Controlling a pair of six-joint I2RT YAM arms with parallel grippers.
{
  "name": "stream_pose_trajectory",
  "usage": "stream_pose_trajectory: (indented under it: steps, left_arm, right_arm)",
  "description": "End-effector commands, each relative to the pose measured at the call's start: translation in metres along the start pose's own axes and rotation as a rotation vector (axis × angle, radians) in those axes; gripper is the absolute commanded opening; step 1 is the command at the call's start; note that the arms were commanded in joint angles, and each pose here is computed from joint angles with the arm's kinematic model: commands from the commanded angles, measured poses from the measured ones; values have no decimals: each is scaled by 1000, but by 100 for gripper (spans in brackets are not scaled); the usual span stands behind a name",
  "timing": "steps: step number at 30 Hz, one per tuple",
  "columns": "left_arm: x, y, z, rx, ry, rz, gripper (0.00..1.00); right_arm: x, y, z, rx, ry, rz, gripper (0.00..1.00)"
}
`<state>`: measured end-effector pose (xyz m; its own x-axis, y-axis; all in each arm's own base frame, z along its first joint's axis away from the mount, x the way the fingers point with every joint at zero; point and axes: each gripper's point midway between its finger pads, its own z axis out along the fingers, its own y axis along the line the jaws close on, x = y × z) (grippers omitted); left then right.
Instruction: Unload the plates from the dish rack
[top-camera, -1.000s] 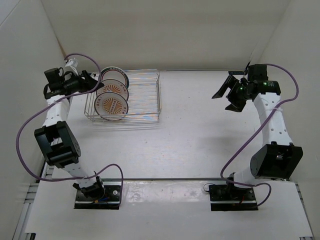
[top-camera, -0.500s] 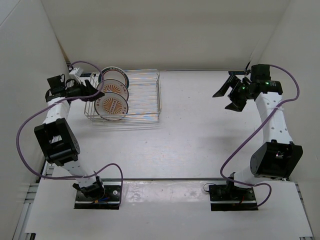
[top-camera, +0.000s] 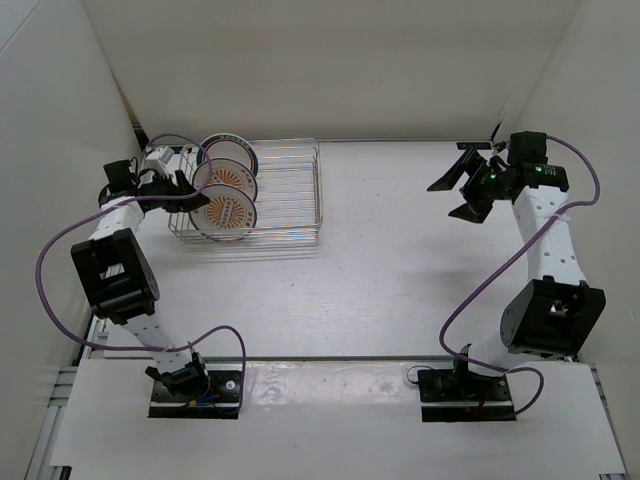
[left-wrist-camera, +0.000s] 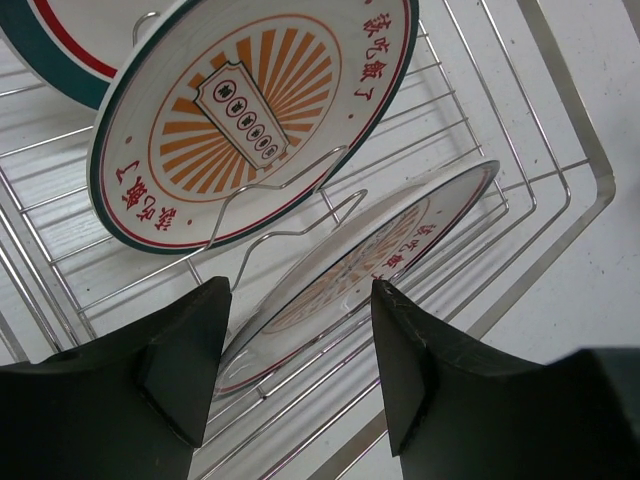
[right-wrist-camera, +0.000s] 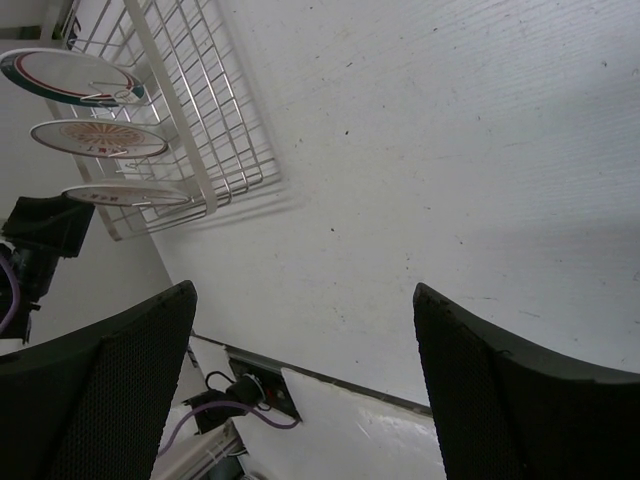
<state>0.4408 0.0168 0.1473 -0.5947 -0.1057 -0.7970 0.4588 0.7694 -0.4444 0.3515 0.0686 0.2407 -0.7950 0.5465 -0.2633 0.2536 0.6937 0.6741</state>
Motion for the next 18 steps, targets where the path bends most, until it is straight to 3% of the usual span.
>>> stream_pose_trajectory:
  steps: [1, 3, 12, 18]
  left_arm:
    - [8, -7, -1, 7, 19, -2, 68]
    - [12, -6, -1, 3, 25, -11, 68]
    - [27, -3, 3, -10, 26, -67, 51]
    - [18, -7, 4, 16, -2, -69, 50]
  right_arm:
    - [-2, 3, 0, -42, -7, 18, 90]
    - [-1, 2, 0, -49, -2, 34, 90]
    - [-1, -4, 3, -74, 13, 88, 90]
    - [2, -7, 6, -91, 29, 131, 90]
